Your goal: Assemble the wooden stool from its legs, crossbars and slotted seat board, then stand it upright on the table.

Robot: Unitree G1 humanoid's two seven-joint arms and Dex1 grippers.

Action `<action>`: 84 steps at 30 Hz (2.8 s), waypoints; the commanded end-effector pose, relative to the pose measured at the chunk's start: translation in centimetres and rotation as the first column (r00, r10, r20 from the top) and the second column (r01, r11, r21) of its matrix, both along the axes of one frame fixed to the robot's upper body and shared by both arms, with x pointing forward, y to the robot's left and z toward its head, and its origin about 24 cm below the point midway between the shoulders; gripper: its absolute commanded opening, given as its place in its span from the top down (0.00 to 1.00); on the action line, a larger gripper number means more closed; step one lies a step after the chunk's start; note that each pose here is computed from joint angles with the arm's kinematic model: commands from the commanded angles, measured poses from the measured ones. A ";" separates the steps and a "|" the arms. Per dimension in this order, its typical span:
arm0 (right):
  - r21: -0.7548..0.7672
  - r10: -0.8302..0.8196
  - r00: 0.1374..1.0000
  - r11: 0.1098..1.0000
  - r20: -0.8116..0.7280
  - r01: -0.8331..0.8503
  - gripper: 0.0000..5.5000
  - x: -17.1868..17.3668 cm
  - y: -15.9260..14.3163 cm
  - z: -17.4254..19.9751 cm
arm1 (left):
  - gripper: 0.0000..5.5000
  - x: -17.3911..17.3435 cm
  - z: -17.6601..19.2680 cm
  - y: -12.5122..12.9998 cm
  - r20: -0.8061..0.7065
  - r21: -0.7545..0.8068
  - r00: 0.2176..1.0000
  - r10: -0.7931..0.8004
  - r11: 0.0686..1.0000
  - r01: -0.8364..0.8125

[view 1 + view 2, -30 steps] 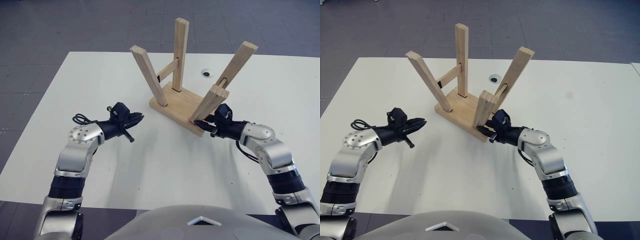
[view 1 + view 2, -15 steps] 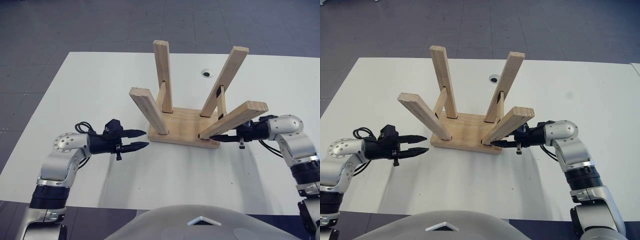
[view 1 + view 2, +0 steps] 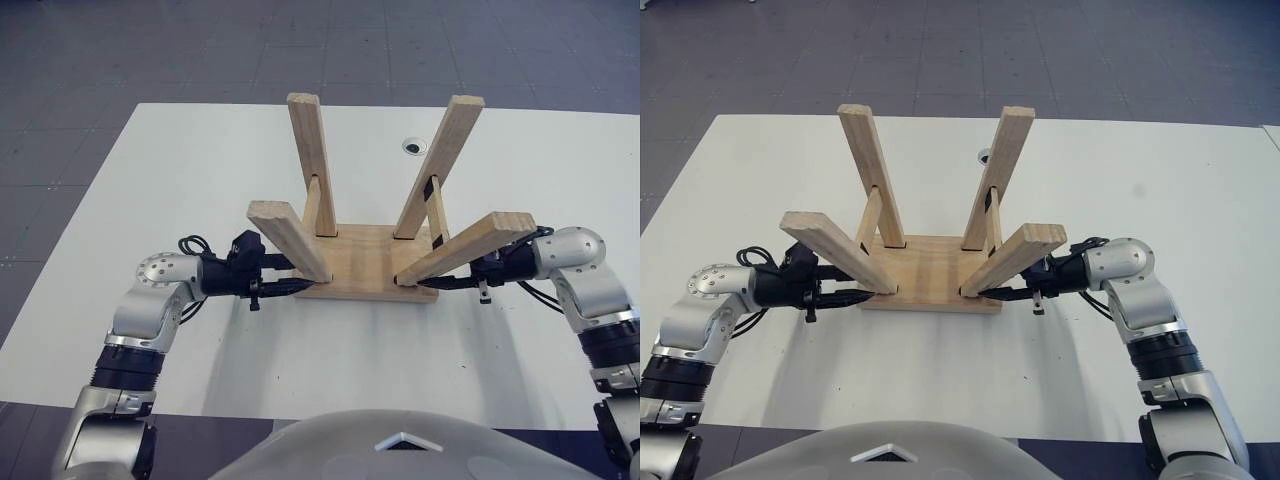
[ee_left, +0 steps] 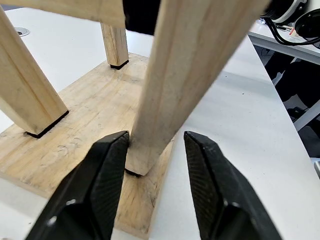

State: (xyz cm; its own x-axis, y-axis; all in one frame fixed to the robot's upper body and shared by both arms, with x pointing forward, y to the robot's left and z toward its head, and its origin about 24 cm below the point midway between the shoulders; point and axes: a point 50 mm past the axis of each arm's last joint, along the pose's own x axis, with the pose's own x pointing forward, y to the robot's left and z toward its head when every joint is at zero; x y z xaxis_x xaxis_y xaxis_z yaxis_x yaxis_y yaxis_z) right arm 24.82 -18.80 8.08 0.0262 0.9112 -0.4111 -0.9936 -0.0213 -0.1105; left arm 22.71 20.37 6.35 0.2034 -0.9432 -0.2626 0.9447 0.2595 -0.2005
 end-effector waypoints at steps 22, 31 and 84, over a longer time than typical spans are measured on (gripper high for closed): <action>0.012 -0.206 0.372 0.862 -0.905 0.507 0.66 4.1 1.0 3.4 | 0.64 4.7 5.2 -1.2 -0.833 -0.355 0.534 -0.142 0.878 -0.321; -0.024 -0.219 0.249 0.794 -0.943 0.608 0.51 5.7 -2.2 3.4 | 0.53 5.2 6.6 3.9 -0.889 -0.302 0.454 -0.055 0.816 -0.492; -0.107 -0.353 0.908 0.936 -0.227 0.337 0.51 0.6 -4.3 -0.8 | 0.53 1.3 3.1 4.0 0.075 0.154 0.997 0.000 0.988 -0.012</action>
State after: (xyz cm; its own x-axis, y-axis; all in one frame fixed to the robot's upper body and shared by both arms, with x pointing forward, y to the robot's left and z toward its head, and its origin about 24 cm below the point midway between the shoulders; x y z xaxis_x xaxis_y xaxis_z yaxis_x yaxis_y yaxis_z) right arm 25.67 -23.02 6.55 0.2749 0.8164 -0.5078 -0.9227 0.3724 0.0993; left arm 23.94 24.43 9.31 0.2540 -0.8886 -0.3821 0.9459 0.3107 -0.0938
